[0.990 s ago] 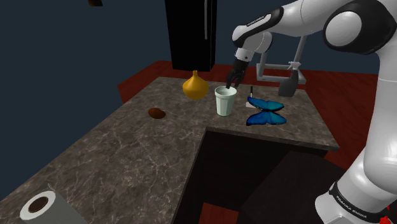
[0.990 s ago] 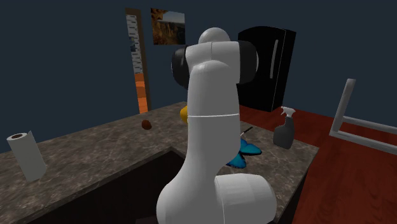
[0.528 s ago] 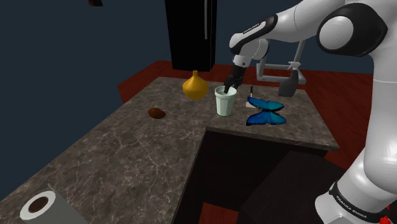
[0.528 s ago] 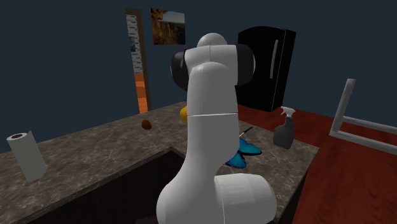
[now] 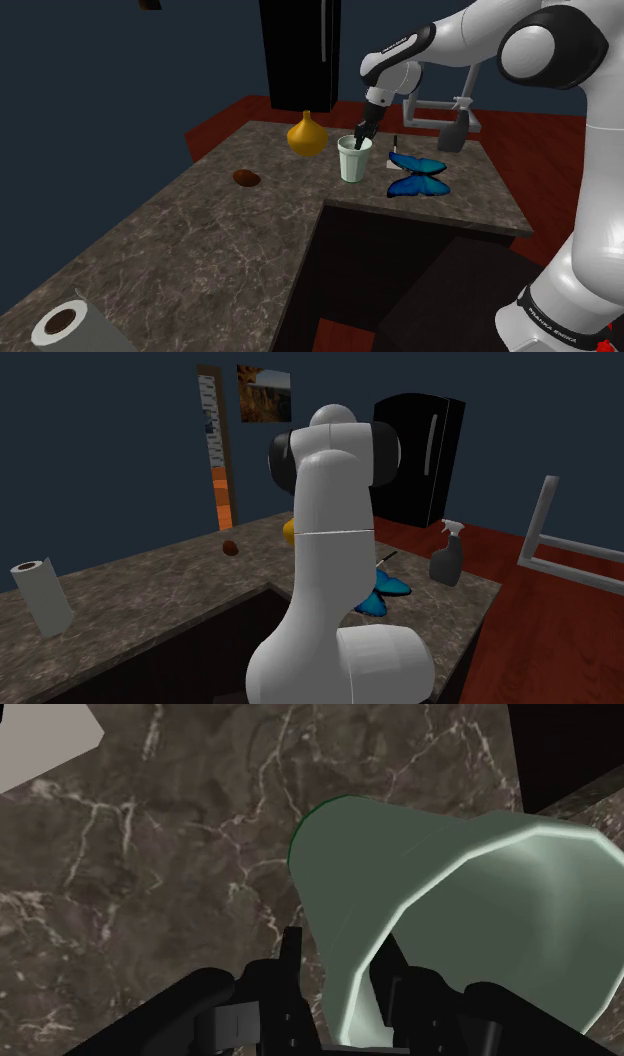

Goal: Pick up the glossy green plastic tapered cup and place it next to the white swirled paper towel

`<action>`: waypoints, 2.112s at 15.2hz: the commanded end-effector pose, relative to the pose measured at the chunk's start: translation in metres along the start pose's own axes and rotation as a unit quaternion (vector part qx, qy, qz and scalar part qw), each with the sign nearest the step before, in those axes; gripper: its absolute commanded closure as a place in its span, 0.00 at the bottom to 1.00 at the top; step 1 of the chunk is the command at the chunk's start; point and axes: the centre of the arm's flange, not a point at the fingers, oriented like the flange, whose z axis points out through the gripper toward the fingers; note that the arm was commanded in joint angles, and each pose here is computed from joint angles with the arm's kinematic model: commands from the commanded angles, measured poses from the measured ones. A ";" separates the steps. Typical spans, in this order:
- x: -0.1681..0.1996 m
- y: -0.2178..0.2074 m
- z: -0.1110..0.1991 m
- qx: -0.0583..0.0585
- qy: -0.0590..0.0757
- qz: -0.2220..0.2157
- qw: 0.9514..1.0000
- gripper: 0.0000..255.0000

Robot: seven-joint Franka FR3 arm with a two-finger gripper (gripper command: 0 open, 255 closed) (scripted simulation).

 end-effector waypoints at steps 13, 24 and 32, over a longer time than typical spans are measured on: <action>0.003 -0.008 -0.025 0.000 0.000 0.000 1.000 1.00; 0.010 -0.024 -0.080 0.000 0.000 0.000 1.000 1.00; 0.016 -0.037 -0.120 0.000 0.000 0.000 1.000 1.00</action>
